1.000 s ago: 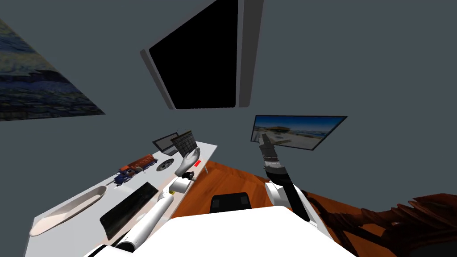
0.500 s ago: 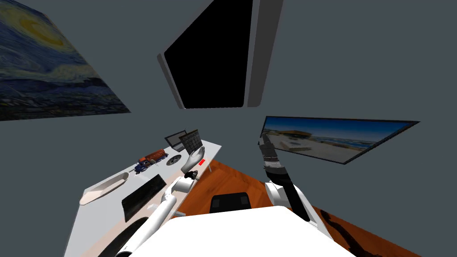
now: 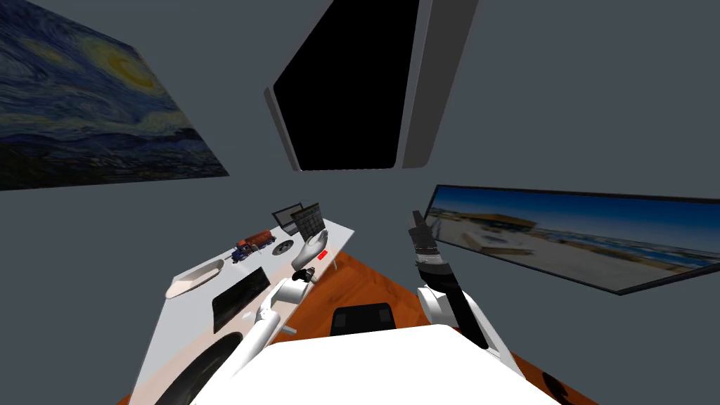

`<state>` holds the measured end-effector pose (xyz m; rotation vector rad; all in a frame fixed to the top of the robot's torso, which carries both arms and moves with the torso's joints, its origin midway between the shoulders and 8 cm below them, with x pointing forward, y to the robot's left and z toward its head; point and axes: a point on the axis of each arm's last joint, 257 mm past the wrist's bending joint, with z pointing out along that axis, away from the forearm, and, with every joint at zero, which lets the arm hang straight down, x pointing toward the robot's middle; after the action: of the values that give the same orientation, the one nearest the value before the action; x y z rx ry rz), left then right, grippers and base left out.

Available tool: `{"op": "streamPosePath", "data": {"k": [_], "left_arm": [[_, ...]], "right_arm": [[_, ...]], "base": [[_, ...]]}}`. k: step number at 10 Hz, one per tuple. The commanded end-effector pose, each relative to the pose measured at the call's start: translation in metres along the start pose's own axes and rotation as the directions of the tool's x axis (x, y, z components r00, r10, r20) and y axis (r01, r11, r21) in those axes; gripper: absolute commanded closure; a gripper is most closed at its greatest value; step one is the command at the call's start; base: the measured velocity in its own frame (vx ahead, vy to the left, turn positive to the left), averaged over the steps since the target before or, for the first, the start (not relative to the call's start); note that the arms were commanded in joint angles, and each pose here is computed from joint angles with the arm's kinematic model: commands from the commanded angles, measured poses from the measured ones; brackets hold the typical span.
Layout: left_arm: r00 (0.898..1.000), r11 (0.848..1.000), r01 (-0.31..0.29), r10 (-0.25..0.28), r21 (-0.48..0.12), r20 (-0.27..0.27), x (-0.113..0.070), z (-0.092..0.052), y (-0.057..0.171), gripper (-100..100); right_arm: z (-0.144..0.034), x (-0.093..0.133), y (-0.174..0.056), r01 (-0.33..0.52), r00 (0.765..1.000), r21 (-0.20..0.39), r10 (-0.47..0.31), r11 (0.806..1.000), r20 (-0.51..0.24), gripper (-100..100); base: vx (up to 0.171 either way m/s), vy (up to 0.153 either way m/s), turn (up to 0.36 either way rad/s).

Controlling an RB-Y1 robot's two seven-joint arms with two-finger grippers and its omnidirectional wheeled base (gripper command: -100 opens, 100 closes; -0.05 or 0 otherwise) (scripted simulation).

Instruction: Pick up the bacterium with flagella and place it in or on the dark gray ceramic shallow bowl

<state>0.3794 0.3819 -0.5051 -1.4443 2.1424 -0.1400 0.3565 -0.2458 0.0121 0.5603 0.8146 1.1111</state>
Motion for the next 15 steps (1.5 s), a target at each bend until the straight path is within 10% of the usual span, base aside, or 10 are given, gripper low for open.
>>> {"op": "streamPosePath", "data": {"k": [1,2,15], "left_arm": [[1.0,1.0,0.0,0.0,0.0,0.0,0.0,0.0,0.0,0],[1.0,0.998,-0.013,0.012,0.061,0.005,-0.01,-0.008,-0.032,100],[0.979,0.923,-0.204,0.188,0.325,0.08,-0.052,-0.08,-0.166,100]], "right_arm": [[0.0,0.0,0.0,0.0,1.0,0.0,0.0,1.0,0.0,0],[0.0,0.0,0.0,0.0,1.0,0.0,0.0,1.0,0.0,0],[0.0,0.0,0.0,0.0,1.0,0.0,0.0,1.0,0.0,0]], "base": [[0.006,-0.003,-0.013],[-0.058,0.003,0.05],[-0.113,0.057,0.031]]}}
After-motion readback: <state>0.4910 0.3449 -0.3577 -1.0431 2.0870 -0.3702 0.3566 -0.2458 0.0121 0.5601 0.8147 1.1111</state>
